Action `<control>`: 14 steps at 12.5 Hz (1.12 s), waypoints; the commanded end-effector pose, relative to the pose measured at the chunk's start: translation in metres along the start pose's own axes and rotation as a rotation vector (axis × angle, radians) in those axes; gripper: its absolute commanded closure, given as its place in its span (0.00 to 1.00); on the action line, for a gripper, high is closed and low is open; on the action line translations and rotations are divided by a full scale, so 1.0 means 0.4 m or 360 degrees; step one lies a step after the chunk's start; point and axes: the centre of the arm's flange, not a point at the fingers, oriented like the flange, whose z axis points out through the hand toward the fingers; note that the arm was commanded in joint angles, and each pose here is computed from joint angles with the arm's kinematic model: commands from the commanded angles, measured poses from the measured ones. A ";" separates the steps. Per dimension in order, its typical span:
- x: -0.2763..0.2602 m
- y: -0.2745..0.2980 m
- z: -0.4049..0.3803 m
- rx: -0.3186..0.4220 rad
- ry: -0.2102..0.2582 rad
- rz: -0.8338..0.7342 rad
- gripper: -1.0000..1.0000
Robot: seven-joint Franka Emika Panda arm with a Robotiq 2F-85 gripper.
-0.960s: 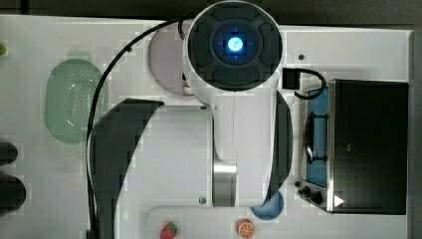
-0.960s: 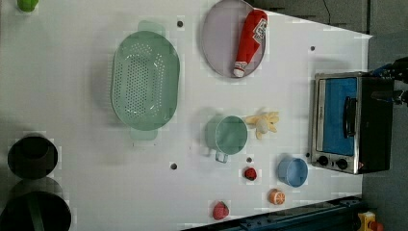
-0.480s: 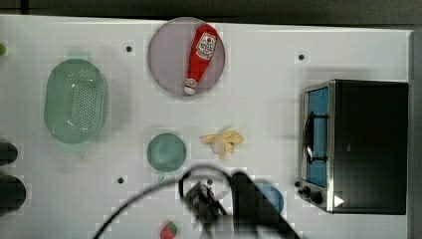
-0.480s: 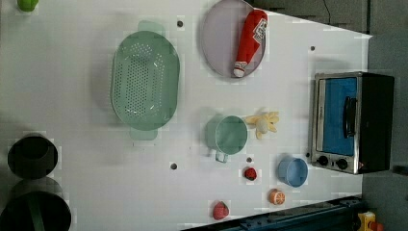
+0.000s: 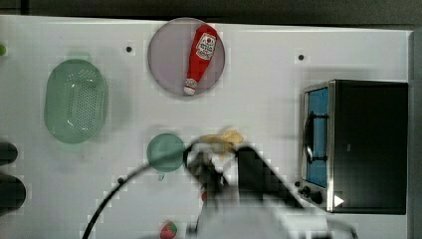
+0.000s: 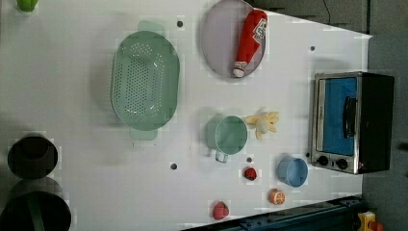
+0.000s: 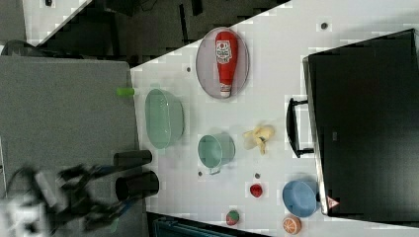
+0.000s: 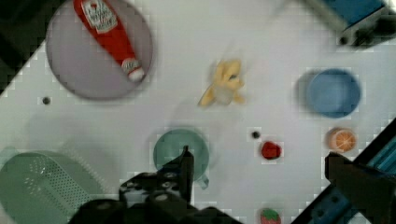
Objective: Pick banana from table and place on oven.
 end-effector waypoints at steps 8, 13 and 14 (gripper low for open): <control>0.130 -0.069 0.664 -0.0163 -0.0112 0.0108 0.00; 0.138 -0.045 0.918 -0.0170 -0.0092 0.0131 0.00; 0.137 -0.043 0.957 -0.0175 -0.0092 0.0132 0.00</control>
